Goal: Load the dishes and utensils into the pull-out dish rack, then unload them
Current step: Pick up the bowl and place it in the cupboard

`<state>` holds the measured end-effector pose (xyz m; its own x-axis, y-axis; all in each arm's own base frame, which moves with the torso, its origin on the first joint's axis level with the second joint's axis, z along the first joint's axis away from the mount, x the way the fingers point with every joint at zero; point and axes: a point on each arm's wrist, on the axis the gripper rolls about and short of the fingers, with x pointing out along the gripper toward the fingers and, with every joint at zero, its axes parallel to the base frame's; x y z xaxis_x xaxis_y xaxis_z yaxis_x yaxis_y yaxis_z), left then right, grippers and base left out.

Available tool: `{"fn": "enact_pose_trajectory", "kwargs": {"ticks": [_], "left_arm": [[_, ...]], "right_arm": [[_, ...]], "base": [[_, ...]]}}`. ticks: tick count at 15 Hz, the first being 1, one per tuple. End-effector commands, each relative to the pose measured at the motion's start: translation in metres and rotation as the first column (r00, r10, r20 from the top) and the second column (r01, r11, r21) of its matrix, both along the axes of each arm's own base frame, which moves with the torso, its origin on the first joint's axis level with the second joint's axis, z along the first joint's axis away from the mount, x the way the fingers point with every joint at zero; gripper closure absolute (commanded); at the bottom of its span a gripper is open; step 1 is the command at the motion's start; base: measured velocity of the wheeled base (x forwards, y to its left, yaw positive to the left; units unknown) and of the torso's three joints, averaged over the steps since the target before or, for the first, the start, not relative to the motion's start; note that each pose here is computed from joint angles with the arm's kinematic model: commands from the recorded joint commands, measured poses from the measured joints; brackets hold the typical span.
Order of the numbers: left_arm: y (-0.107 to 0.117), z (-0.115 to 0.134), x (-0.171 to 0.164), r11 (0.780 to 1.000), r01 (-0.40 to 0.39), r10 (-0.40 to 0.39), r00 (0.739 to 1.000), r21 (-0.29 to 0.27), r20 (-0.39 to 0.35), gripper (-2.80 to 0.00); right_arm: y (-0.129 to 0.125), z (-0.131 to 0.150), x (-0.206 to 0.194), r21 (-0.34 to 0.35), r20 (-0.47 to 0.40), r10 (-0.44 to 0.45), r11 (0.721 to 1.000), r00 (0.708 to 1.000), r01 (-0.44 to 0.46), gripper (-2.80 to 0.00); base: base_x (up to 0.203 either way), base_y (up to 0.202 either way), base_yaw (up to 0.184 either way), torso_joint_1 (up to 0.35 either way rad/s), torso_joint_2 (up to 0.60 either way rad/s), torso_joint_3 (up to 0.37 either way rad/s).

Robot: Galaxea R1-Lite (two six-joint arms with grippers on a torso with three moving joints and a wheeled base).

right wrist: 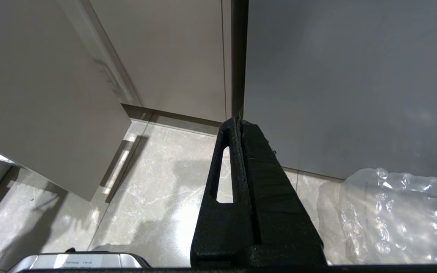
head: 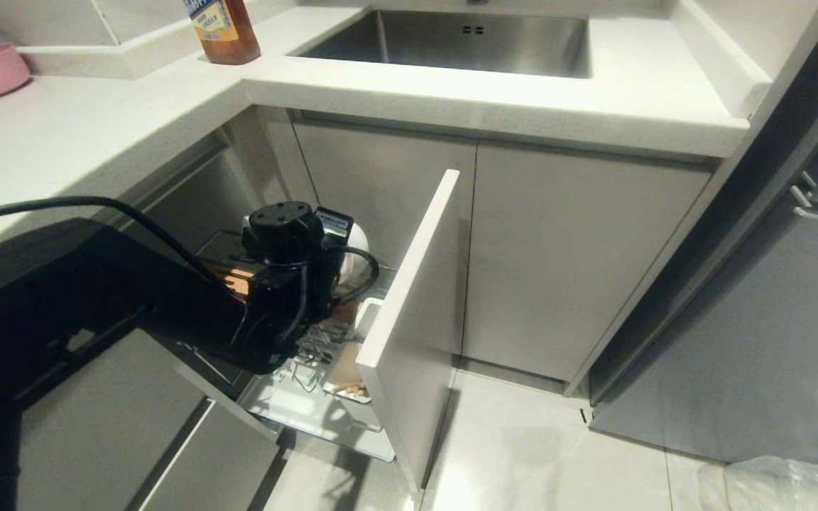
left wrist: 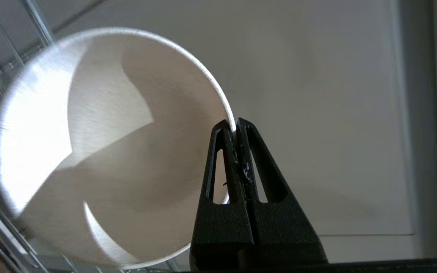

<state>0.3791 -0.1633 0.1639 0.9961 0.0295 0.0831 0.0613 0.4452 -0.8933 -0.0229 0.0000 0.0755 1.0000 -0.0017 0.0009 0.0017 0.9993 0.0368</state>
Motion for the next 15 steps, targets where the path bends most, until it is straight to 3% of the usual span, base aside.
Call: {"fn": "enact_pose_trajectory", "kwargs": {"ticks": [1,4,15], "left_arm": [[-0.002,-0.008,0.003,1.000,0.003,-0.003,1.000,-0.009,-0.004,0.00],[-0.003,-0.009,0.006,0.999,0.026,-0.025,0.999,-0.031,0.044,0.00],[-0.003,-0.007,-0.001,0.998,0.038,-0.036,0.999,-0.056,0.037,0.00]], "right_arm": [[0.000,0.000,0.000,0.000,-0.001,0.000,1.000,1.000,0.000,0.00],[0.000,0.000,0.000,0.000,-0.001,0.000,1.000,1.000,0.000,0.00],[0.000,0.000,0.000,0.000,-0.001,0.000,1.000,1.000,0.000,0.00]], "base": [[0.000,0.000,0.000,0.000,0.00,0.000],[0.000,0.000,0.000,0.000,0.00,0.000],[0.000,0.000,0.000,0.000,0.00,0.000]]}}
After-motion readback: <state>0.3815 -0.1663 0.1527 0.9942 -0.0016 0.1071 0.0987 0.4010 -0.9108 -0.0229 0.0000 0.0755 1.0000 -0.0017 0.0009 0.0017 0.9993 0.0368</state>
